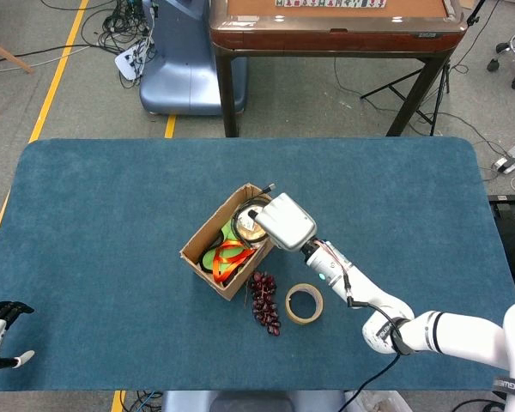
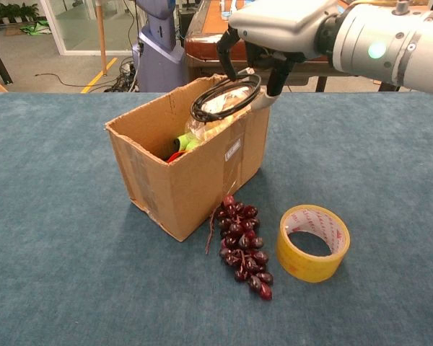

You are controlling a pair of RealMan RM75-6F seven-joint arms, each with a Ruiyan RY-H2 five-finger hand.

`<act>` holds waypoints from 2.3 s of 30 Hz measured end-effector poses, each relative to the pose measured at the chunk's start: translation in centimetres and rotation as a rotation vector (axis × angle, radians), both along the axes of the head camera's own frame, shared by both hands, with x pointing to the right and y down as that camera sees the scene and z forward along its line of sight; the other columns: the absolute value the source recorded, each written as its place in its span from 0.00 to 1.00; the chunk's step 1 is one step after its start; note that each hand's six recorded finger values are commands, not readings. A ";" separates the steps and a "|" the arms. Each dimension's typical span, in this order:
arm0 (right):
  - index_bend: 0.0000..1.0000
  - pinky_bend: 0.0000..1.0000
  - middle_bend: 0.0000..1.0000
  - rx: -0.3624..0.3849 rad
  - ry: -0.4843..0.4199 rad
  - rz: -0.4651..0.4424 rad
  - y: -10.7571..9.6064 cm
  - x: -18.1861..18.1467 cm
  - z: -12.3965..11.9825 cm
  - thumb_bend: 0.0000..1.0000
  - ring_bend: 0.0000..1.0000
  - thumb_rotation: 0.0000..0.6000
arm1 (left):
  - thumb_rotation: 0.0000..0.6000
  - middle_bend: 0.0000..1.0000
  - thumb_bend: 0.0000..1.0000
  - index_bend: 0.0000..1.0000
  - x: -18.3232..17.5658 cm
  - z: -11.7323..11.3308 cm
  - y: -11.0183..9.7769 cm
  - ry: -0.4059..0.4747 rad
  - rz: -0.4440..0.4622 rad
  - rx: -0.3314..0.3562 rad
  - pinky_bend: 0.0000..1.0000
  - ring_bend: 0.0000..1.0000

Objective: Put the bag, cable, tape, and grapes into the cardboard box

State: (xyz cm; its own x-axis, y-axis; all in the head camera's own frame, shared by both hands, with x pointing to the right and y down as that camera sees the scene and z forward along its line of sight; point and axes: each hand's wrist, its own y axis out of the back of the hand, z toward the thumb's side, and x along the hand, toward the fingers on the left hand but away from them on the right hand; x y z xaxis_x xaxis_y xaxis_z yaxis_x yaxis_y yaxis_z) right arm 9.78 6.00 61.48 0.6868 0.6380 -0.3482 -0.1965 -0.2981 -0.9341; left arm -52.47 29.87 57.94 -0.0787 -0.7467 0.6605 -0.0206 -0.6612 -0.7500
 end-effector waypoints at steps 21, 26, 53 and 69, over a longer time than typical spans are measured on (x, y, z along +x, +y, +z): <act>0.36 1.00 1.00 -0.078 0.060 -0.075 7.3 6.6 -1.6 0.15 1.00 1.00 | 1.00 0.25 0.10 0.30 0.1 0.3 0.0 -0.013 0.011 -0.003 0.40 0.16; 0.39 1.00 1.00 -0.123 0.100 -0.090 8.4 7.6 0.1 0.18 1.00 1.00 | 1.00 0.25 0.10 0.30 0.1 0.4 0.0 -0.015 0.010 -0.003 0.40 0.16; 0.41 1.00 1.00 -0.283 0.202 -0.121 14.2 12.2 3.4 0.21 1.00 1.00 | 1.00 0.29 0.10 0.32 0.1 0.6 0.2 -0.025 0.015 -0.013 0.40 0.16; 0.46 1.00 1.00 -0.337 0.236 -0.137 14.9 11.9 6.9 0.40 1.00 1.00 | 1.00 0.29 0.10 0.32 0.0 0.6 0.2 -0.026 0.011 -0.015 0.40 0.16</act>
State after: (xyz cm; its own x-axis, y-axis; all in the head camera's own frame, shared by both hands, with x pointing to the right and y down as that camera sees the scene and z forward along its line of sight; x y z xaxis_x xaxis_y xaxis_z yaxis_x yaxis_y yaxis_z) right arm 21.63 20.85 68.35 0.6335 0.3705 -0.6793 -0.4524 -0.5349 -0.7136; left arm -52.49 30.10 58.50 -0.0881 -0.7377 0.6694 0.0058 -0.6724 -0.7402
